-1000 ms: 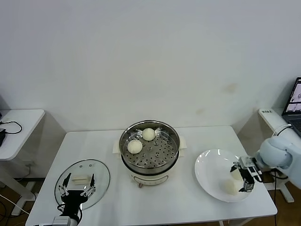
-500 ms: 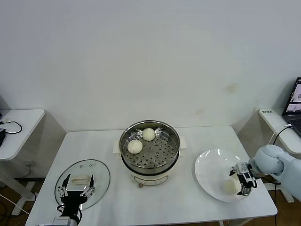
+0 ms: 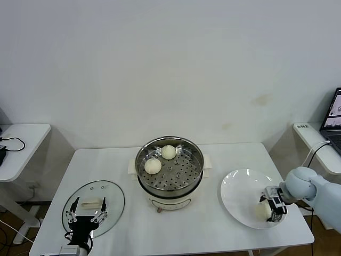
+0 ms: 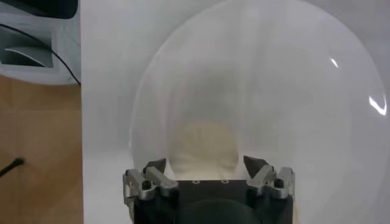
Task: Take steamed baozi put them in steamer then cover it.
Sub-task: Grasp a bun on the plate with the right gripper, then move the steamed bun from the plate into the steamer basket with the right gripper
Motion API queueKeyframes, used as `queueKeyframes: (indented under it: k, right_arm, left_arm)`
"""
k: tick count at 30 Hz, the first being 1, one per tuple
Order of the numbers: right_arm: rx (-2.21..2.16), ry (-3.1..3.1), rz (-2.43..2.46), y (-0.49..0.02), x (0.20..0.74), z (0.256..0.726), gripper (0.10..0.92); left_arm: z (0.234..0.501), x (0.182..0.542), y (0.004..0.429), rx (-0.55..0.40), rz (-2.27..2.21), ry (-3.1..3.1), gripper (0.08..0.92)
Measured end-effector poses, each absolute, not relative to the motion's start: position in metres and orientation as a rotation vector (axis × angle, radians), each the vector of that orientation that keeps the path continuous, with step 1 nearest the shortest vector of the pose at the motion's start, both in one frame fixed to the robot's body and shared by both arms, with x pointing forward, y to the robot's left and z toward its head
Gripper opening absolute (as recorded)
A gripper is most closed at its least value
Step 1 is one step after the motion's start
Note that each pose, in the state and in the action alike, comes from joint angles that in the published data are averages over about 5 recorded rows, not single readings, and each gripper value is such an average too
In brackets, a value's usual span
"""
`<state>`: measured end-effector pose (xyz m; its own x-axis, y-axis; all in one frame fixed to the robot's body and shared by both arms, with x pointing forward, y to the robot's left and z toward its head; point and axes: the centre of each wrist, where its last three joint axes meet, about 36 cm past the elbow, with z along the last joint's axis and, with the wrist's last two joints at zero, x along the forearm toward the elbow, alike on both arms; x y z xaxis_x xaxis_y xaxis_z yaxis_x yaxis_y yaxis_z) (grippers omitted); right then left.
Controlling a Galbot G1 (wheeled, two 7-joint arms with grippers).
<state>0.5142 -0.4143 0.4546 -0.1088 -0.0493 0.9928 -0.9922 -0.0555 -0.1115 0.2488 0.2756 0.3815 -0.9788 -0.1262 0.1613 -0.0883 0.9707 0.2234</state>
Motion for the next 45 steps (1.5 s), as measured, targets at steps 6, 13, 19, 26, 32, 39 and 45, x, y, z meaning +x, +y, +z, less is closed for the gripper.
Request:
queueKeyframes:
  k: [6,13,19,26,32,39,45]
  right_arm:
    - [1.234,-1.296,1.304,-0.414,0.516,0.456,0.652]
    - [1.243,-1.306,1.299,-0.412,0.521,0.465,0.596]
    - [1.248,-1.322,1.299,-0.410,0.527,0.481,0.570]
    - [1.240,-1.373,1.314,-0.409,0.546,0.517,0.568]
    - [1.236,-1.448,1.341,-0.400,0.570,0.566,0.569]
    - [1.254,-1.530,1.410,-0.374,0.598,0.628,0.572]
    - [1.308,-1.585,1.511,-0.326,0.619,0.680,0.576]
  left_arm:
    - [0.383,0.248,0.276,0.164,-0.323,-2.946,0.823]
    - [0.385,0.247,0.275,0.169,-0.318,-2.951,0.823]
    - [0.389,0.247,0.274,0.169,-0.316,-2.962,0.823]
    - [0.392,0.248,0.275,0.171,-0.319,-2.970,0.823]
    - [0.394,0.249,0.274,0.168,-0.317,-2.978,0.823]
    - [0.397,0.250,0.276,0.162,-0.320,-2.986,0.823]
    - [0.398,0.251,0.278,0.165,-0.323,-2.988,0.823]
